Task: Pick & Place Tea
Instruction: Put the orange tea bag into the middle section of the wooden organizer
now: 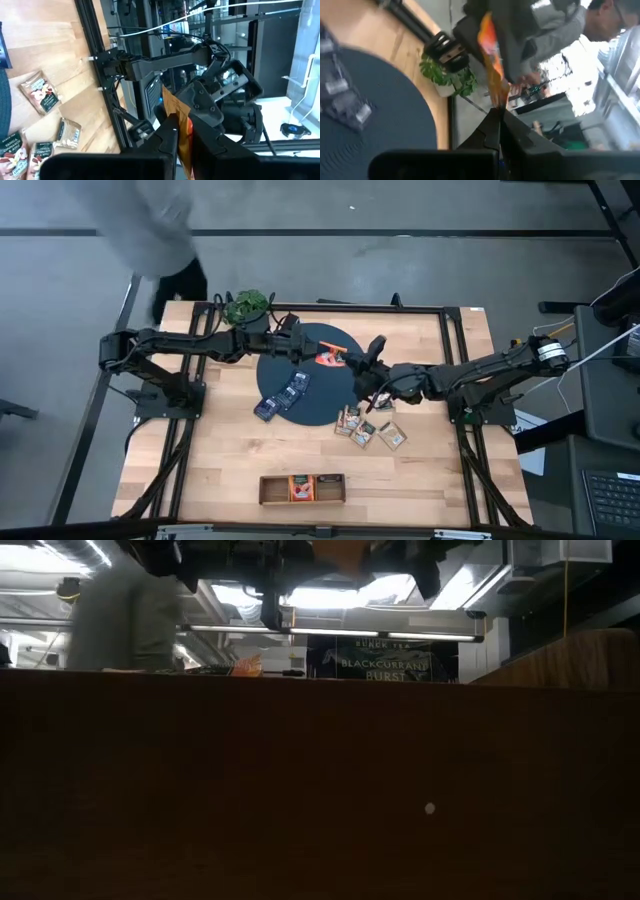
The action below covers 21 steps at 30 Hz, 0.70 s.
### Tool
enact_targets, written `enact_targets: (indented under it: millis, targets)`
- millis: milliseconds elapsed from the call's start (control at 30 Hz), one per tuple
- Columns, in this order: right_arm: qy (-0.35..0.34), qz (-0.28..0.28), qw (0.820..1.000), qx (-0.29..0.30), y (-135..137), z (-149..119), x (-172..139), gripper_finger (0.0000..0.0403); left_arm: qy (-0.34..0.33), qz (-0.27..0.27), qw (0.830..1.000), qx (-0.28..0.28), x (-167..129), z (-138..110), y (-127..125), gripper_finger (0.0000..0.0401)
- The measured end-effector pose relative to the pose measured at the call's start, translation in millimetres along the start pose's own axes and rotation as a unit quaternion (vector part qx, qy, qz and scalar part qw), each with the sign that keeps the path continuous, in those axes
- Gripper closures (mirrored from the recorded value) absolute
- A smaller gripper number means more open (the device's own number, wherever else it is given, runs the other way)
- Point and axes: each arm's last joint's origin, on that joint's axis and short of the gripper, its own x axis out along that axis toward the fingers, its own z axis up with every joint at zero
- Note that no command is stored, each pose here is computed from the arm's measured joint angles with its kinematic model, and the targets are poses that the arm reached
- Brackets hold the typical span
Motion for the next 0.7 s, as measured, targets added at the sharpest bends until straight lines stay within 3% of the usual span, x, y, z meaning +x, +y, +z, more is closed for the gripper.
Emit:
enact_targets:
  millis: [200,467,567,700]
  targets:
    - [-0.011,-0.001,0.995,0.101,-7,2,-8,0.0388,0.008,-0.004,1.0,0.018,0,-1,-1,0.0384]
    - [0.014,0.005,0.981,0.191,-19,-2,-34,0.033,0.014,-0.002,0.999,0.038,0,-1,-1,0.0383]
    - [0.02,0.016,0.956,0.293,-24,-7,-43,0.0305,0.012,-0.002,0.998,0.064,0,0,-1,0.0383]
    - [0.007,0.077,0.881,0.466,-32,-12,-51,0.0276,0.01,-0.004,0.99,0.141,0,0,-1,0.0383]
